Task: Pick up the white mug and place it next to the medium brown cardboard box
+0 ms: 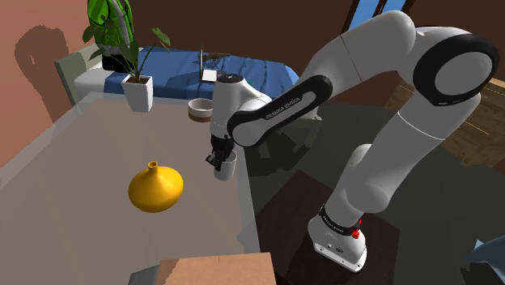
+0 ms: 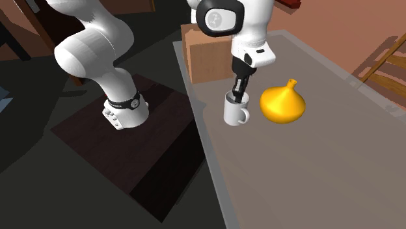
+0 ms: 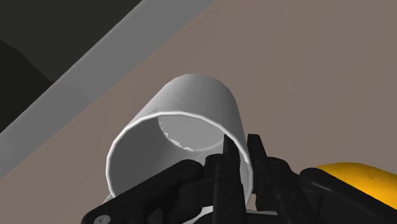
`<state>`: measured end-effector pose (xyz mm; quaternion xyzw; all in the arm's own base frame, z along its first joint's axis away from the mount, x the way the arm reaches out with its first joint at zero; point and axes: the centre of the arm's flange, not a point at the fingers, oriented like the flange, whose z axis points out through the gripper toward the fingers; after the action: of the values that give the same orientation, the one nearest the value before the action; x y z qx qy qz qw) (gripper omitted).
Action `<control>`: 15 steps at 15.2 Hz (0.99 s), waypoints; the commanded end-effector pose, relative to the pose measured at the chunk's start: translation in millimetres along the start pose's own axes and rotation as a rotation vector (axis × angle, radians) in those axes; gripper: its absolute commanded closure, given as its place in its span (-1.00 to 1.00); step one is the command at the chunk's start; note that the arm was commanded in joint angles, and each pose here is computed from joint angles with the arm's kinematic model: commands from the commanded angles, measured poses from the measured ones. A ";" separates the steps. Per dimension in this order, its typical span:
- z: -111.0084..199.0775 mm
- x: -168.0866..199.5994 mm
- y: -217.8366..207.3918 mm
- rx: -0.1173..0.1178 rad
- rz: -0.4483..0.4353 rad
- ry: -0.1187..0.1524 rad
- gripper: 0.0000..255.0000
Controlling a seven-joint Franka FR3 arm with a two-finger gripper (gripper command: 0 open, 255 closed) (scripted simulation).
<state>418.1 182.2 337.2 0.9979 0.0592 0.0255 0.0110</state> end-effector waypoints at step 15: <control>-84.5 4.4 3.8 0.000 0.000 -0.001 1.00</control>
<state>417.9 181.4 417.2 0.9979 0.0592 0.0254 0.0109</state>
